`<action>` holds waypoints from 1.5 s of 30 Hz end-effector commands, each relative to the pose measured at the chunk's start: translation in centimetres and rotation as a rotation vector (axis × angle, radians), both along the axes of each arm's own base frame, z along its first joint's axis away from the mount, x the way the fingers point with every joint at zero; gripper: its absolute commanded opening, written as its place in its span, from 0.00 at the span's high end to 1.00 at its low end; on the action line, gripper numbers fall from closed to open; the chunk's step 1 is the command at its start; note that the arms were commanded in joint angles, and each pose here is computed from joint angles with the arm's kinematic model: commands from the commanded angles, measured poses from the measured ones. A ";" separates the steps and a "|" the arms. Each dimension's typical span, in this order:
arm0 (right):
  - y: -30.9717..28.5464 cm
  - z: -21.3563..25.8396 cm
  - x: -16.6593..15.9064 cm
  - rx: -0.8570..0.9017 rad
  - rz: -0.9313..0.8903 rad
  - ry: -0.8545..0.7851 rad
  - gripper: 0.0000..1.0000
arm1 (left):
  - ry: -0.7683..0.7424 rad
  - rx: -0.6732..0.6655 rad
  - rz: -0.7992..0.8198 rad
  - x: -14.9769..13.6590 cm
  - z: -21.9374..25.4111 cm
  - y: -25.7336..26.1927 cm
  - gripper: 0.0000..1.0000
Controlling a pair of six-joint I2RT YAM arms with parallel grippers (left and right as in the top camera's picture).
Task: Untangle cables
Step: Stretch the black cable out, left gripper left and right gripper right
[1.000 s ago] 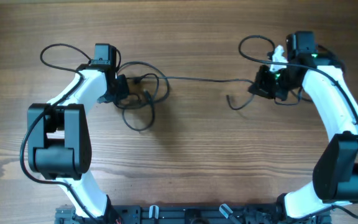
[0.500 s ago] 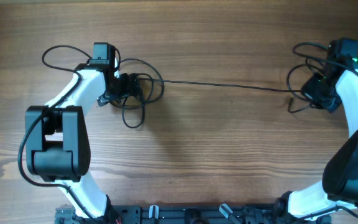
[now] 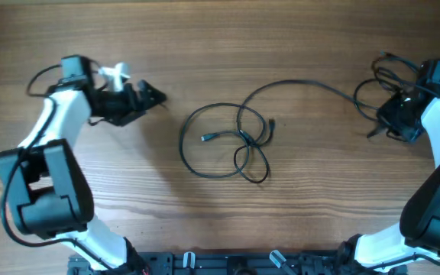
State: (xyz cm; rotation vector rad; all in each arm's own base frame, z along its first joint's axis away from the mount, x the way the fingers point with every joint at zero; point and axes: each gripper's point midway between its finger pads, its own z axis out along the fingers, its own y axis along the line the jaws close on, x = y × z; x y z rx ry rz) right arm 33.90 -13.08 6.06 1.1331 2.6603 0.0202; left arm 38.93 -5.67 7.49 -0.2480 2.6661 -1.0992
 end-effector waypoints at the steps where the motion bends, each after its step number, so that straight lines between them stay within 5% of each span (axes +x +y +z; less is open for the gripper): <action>1: 2.4 0.7 0.9 0.063 0.093 -0.045 0.96 | 0.022 0.176 -0.067 -0.5 -1.8 -3.8 0.11; 8: 2.5 0.6 0.9 0.057 0.121 -0.042 0.96 | -0.075 0.690 -0.173 -0.9 -5.0 -7.5 0.24; 13: 2.5 0.6 0.9 0.057 0.121 -0.042 0.96 | -0.006 0.718 -0.175 -1.1 -7.8 -5.9 0.27; 15: 2.5 0.7 0.9 0.057 0.121 -0.042 0.96 | 0.015 0.723 -0.178 -1.2 -8.6 -5.7 0.35; 18: 2.5 0.7 0.9 0.056 0.121 -0.043 0.95 | 0.010 0.722 -0.176 -1.1 -8.7 -5.8 0.73; 19: 2.5 0.7 0.9 0.057 0.120 -0.043 0.96 | 0.008 0.725 -0.175 -1.0 -8.7 -5.7 0.79; 28: 2.5 0.7 1.0 0.056 0.120 -0.045 0.96 | 0.019 0.774 -0.376 -3.1 -9.1 -5.1 0.68; 29: 2.5 0.7 1.0 0.056 0.120 -0.045 0.96 | 0.014 0.775 -0.374 -3.0 -9.1 -5.2 0.87; 31: 2.5 0.6 0.8 0.059 0.120 -0.039 0.96 | 0.004 0.778 -0.363 -2.7 -9.0 -5.1 0.96; 37: 1.2 0.7 0.6 0.046 0.056 -0.043 0.96 | 0.139 1.101 0.252 -1.5 -5.0 5.5 0.96; 39: -0.3 0.6 0.1 0.033 -0.006 -0.039 0.96 | 0.237 1.033 0.411 -2.3 -4.9 9.1 0.96; 45: -5.0 0.6 -2.2 0.007 -0.247 -0.029 0.96 | 0.473 0.374 0.684 -4.2 -6.4 14.4 0.96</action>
